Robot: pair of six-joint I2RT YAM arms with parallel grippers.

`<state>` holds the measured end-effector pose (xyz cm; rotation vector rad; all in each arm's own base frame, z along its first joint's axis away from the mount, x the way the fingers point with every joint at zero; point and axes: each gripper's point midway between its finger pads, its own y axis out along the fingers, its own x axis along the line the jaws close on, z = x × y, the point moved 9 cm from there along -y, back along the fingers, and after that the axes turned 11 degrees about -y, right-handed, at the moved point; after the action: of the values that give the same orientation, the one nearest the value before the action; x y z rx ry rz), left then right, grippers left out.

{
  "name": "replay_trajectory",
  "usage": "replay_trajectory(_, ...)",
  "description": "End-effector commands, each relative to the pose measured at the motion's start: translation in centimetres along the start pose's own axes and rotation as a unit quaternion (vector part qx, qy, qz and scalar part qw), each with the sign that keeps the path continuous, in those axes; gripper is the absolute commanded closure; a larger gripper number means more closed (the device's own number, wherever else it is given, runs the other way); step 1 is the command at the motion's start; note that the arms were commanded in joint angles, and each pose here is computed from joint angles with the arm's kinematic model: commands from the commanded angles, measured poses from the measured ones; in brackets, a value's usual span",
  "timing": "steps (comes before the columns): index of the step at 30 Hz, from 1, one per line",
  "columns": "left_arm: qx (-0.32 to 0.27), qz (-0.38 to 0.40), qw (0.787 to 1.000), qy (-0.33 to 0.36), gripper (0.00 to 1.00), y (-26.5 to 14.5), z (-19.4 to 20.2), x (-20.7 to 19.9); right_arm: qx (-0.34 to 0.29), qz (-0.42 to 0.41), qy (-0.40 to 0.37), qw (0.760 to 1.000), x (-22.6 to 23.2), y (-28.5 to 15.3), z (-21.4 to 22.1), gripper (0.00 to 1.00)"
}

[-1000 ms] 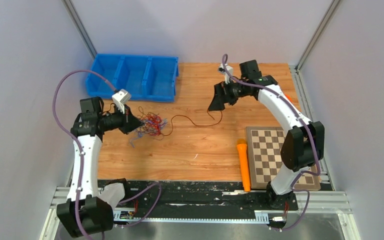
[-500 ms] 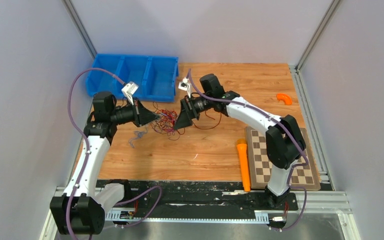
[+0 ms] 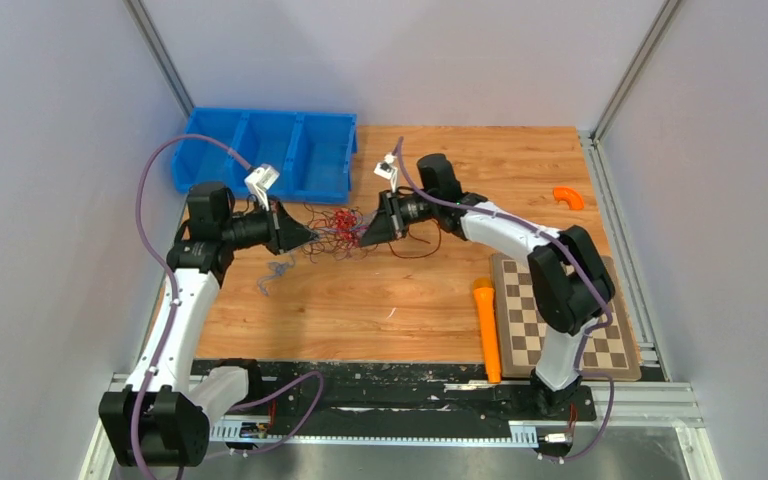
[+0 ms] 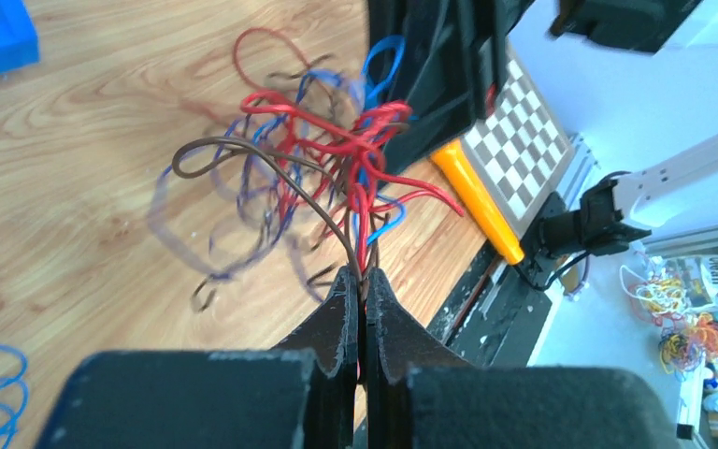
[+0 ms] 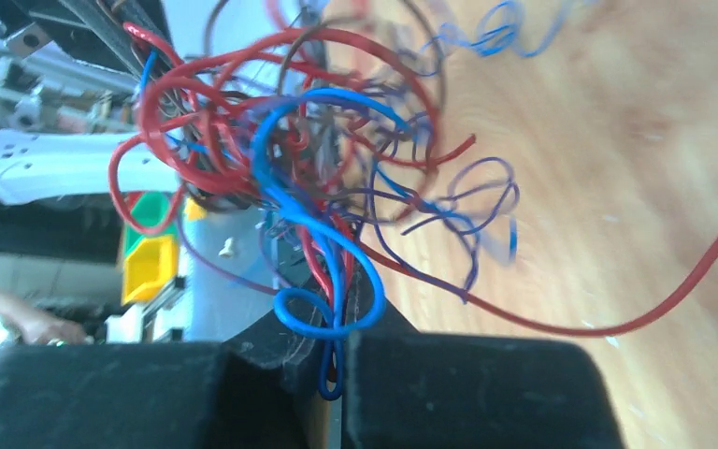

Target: Untangle the cables

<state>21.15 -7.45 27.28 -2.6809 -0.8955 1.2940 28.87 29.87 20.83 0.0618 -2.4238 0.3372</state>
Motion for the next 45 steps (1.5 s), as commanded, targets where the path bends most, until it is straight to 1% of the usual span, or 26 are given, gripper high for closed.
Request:
replay_trajectory(1,0.016,-0.101,0.993,0.05,1.0,-2.1,-0.8,0.2,-0.041,0.144,-0.03,0.988,-1.1,-6.7,-1.6,1.0)
replay_trajectory(2,0.034,-0.131,0.989,0.05,1.0,-2.6,-0.3,1.0,-0.045,0.173,-0.024,0.984,-1.4,-8.2,-1.4,1.0)
replay_trajectory(3,0.038,-0.176,0.982,0.058,1.0,-3.2,-0.5,1.6,-0.046,0.199,-0.016,0.979,-1.8,-9.5,-1.0,1.0)
replay_trajectory(5,0.066,-0.231,0.968,0.078,1.0,-4.3,-0.1,3.1,-0.051,0.248,-0.013,0.967,-2.4,-12.1,-0.5,1.0)
replay_trajectory(6,0.076,-0.25,0.963,0.068,1.0,-4.9,0.3,3.7,-0.053,0.268,-0.012,0.962,-2.5,-13.2,-0.3,1.0)
replay_trajectory(7,0.085,-0.269,0.956,0.077,1.0,-5.3,0.6,4.2,-0.055,0.287,-0.011,0.956,-2.6,-14.5,-0.1,1.0)
replay_trajectory(10,0.092,-0.308,0.944,0.066,1.0,-6.9,1.2,5.7,-0.062,0.326,-0.014,0.943,-2.6,-17.8,0.2,1.0)
replay_trajectory(17,0.108,-0.37,0.919,0.081,1.0,-9.0,2.5,8.6,-0.092,0.393,-0.018,0.915,-1.7,-25.0,0.0,1.0)
replay_trajectory(20,0.112,-0.403,0.905,0.08,1.0,-9.9,2.8,10.1,-0.1,0.433,-0.027,0.895,-1.7,-28.3,0.0,1.0)
replay_trajectory(23,0.117,-0.42,0.897,0.075,1.0,-10.5,2.9,11.3,-0.114,0.465,-0.027,0.877,-1.7,-31.4,-0.1,1.0)
replay_trajectory(25,0.116,-0.415,0.9,0.068,1.0,-10.7,3.0,11.6,-0.119,0.469,-0.027,0.875,-1.8,-32.6,0.0,1.0)
replay_trajectory(27,0.116,-0.391,0.911,0.065,1.0,-10.4,3.1,11.3,-0.116,0.465,-0.027,0.877,-1.8,-32.8,0.1,1.0)
replay_trajectory(28,0.113,-0.367,0.921,0.071,1.0,-10.1,3.0,10.9,-0.116,0.46,-0.027,0.88,-1.8,-32.7,0.0,1.0)
replay_trajectory(30,0.108,-0.349,0.928,0.07,1.0,-9.7,2.9,10.3,-0.118,0.455,-0.026,0.882,-1.8,-32.6,-0.2,1.0)
replay_trajectory(31,0.108,-0.347,0.929,0.072,1.0,-9.7,2.8,10.2,-0.119,0.453,-0.026,0.883,-1.8,-32.7,-0.3,1.0)
replay_trajectory(33,0.108,-0.346,0.929,0.074,1.0,-9.7,2.7,10.0,-0.124,0.433,-0.03,0.892,-1.7,-32.3,-0.6,1.0)
replay_trajectory(35,0.106,-0.318,0.939,0.077,1.0,-9.5,2.4,9.0,-0.121,0.403,-0.03,0.907,-1.7,-31.1,-0.9,1.0)
replay_trajectory(36,0.091,-0.287,0.95,0.081,1.0,-9.1,1.9,8.1,-0.115,0.393,-0.031,0.912,-1.7,-30.4,-1.0,1.0)
replay_trajectory(38,0.066,-0.235,0.966,0.088,1.0,-8.5,1.0,6.0,-0.098,0.38,-0.032,0.919,-2.0,-28.7,-1.0,1.0)
replay_trajectory(39,0.062,-0.21,0.971,0.1,1.0,-8.0,0.8,4.7,-0.085,0.382,-0.034,0.919,-2.4,-27.9,-1.0,0.9)
replay_trajectory(40,0.046,-0.179,0.977,0.104,1.0,-7.6,0.1,3.3,-0.068,0.385,-0.036,0.92,-2.7,-27.2,-0.9,0.73)
replay_trajectory(41,0.042,-0.141,0.981,0.124,1.0,-6.8,-0.2,1.7,-0.054,0.385,-0.038,0.92,-3.0,-26.5,-0.9,0.49)
replay_trajectory(42,0.028,-0.126,0.984,0.121,1.0,-6.6,-0.8,0.2,-0.044,0.38,-0.04,0.923,-3.1,-25.8,-1.1,0.29)
replay_trajectory(43,0.024,-0.093,0.986,0.14,1.0,-5.7,-1.2,-1.0,-0.045,0.376,-0.039,0.925,-3.1,-25.6,-1.3,0.17)
replay_trajectory(44,0.014,-0.077,0.989,0.127,1.0,-5.5,-1.5,-2.2,-0.038,0.346,-0.053,0.936,-2.5,-23.7,-2.0,0.11)
replay_trajectory(45,0.008,-0.049,0.988,0.147,1.0,-4.8,-2.1,-3.3,-0.04,0.311,-0.063,0.948,-1.8,-22.5,-2.6,0.08)
